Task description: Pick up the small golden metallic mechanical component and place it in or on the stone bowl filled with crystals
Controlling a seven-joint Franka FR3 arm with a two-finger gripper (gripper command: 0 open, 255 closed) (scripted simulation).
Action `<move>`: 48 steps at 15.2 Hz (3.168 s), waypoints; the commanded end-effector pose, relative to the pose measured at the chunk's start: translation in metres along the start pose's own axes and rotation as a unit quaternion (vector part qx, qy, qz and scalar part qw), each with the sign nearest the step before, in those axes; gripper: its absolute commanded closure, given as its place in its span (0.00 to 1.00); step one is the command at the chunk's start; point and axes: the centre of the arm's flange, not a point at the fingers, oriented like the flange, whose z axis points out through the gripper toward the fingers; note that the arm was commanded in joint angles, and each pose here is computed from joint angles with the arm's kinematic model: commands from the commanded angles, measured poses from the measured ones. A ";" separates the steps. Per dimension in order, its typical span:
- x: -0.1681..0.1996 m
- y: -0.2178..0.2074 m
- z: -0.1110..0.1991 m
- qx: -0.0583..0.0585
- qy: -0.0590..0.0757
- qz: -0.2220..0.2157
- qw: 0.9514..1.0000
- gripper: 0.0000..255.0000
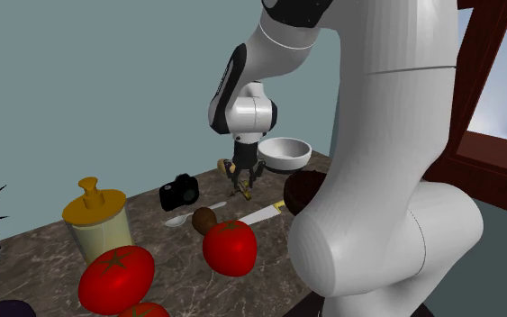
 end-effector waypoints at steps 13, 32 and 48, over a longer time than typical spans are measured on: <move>-0.001 -0.004 -0.047 0.000 0.000 0.000 1.000 1.00; -0.005 -0.013 -0.147 0.000 0.000 0.000 1.000 1.00; -0.086 0.105 -0.185 0.000 0.000 0.000 1.000 1.00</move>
